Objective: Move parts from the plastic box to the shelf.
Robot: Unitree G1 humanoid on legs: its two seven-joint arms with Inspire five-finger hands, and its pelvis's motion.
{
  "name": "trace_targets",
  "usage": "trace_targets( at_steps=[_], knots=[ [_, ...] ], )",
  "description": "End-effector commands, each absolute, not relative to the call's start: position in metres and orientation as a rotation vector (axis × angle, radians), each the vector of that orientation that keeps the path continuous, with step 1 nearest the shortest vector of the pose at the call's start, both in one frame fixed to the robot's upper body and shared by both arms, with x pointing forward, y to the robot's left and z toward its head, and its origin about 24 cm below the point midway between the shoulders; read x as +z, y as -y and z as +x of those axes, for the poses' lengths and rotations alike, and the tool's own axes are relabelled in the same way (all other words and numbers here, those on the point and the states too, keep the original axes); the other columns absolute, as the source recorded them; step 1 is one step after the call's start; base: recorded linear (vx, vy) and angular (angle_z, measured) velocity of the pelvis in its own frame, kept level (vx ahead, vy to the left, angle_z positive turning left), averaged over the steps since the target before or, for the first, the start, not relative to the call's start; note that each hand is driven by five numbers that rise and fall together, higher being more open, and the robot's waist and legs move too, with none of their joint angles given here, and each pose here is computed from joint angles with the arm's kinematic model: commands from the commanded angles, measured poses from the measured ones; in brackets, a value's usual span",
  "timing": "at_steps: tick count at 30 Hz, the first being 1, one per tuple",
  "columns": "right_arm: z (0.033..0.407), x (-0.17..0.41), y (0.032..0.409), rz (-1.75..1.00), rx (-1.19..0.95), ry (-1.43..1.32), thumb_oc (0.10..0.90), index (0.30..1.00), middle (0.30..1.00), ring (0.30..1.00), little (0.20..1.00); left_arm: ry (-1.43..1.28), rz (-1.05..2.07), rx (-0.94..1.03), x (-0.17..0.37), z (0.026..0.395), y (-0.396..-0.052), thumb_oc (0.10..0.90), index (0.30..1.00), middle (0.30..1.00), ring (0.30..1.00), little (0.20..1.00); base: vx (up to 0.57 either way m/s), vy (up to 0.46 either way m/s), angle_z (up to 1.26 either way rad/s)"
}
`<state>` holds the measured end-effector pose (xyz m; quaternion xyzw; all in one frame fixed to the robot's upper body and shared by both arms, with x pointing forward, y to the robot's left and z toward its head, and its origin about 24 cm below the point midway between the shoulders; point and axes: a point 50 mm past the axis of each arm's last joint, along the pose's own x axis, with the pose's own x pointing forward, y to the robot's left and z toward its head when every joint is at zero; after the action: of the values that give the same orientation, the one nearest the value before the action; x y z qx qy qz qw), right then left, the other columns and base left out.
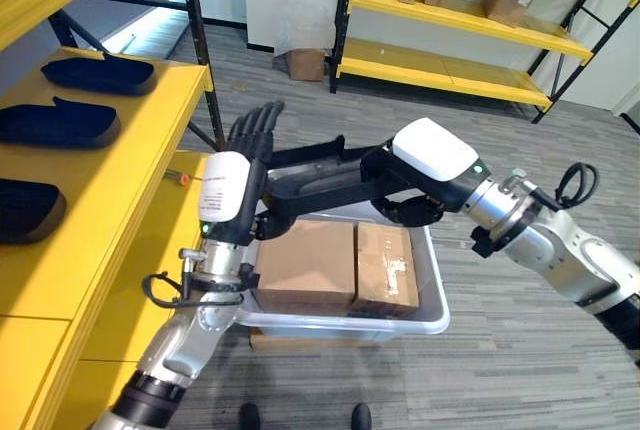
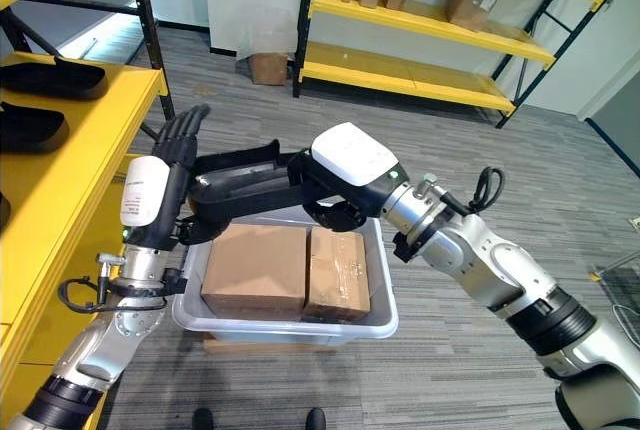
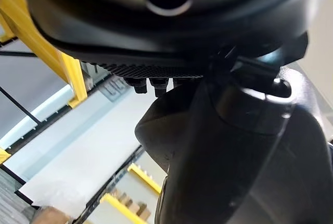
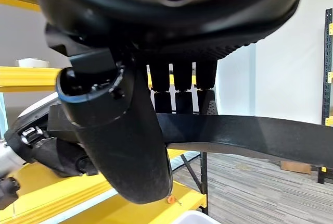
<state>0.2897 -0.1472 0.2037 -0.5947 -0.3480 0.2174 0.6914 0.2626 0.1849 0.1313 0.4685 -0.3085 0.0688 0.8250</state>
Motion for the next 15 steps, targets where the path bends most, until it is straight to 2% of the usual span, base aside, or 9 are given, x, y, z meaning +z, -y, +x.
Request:
trace_targets(
  at_steps=[1,9,10,11,15],
  knots=[
    [0.2811,0.2600,0.1216,-1.186,0.391,1.080,0.400,0.300,0.300,0.300,0.300,0.982,0.993,0.011,0.1755,0.2607,-0.1503,0.900,1.000,1.000,1.000,1.000,0.00,0.000,0.00],
    [0.2818,0.2590,0.1203,-1.181,0.392,1.081,0.400,0.300,0.300,0.300,0.300,0.986,1.013,0.001,0.1753,0.2597,-0.1512,0.900,1.000,1.000,1.000,1.000,0.00,0.000,0.00],
    [0.2817,0.2589,0.1202,-1.182,0.394,1.081,0.400,0.300,0.300,0.300,0.300,0.986,1.014,0.001,0.1754,0.2600,-0.1513,0.867,0.953,0.953,0.953,0.953,0.00,0.000,0.00],
    [0.2816,0.2584,0.1205,-1.182,0.393,1.080,0.400,0.300,0.300,0.300,0.300,0.978,1.014,0.006,0.1743,0.2604,-0.1524,0.400,0.300,0.300,0.300,0.300,0.00,0.000,0.00],
    [0.2817,0.2574,0.1215,-1.186,0.392,1.074,0.400,0.300,0.300,0.300,0.300,0.972,1.011,0.005,0.1733,0.2602,-0.1527,0.400,0.300,0.300,0.300,0.300,0.00,0.000,0.00]
  ],
)
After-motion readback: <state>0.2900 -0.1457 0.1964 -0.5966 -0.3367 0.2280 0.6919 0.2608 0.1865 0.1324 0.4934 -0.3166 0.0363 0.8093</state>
